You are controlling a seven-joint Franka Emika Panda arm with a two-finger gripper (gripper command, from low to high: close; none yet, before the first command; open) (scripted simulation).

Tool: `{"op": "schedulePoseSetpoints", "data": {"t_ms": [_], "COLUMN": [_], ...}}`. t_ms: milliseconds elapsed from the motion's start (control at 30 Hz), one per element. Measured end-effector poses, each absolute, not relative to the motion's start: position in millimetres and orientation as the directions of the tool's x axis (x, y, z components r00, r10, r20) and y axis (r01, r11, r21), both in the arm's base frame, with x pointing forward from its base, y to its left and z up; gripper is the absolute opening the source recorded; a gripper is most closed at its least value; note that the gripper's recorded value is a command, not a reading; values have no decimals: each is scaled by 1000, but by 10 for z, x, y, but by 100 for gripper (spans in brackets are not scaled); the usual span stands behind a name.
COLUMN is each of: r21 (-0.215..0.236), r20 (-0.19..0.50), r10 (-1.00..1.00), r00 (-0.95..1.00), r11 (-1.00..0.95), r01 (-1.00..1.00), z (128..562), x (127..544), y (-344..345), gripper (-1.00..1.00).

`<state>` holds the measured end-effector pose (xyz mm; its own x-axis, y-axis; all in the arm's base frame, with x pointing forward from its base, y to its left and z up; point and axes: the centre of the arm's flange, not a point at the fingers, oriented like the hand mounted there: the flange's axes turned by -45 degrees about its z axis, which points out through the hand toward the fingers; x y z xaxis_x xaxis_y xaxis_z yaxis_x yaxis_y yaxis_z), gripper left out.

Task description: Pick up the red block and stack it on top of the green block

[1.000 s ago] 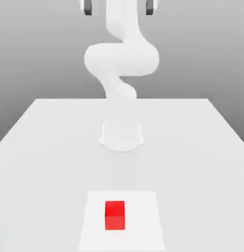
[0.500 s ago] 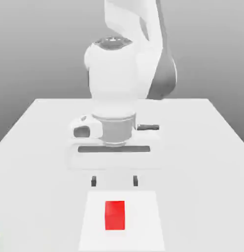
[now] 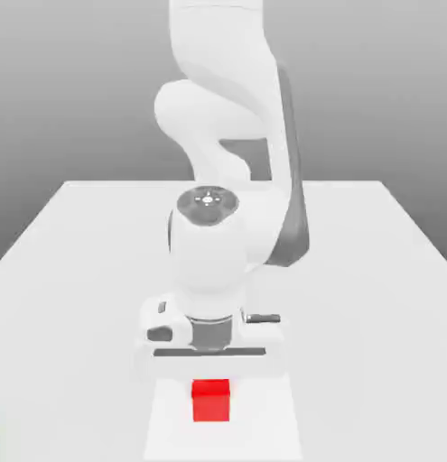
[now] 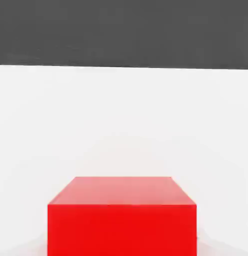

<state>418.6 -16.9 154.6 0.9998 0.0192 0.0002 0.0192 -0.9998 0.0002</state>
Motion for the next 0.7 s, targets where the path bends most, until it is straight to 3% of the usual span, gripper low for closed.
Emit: {"op": "schedulePoseSetpoints", "data": {"t_ms": [200,467,700], "r21": [-1,-6,-3], "r20": [-1,-5,-1], "r10": [-34,-450,-716], "r00": [999,893,698], "r11": [-999,-893,-698], "r01": [-34,-450,-716], "z": [2088,2288,2321], "x": [4269,4768,4749], "y": [-327,-1851,-3219], "gripper": [-100,-100,-100]}}
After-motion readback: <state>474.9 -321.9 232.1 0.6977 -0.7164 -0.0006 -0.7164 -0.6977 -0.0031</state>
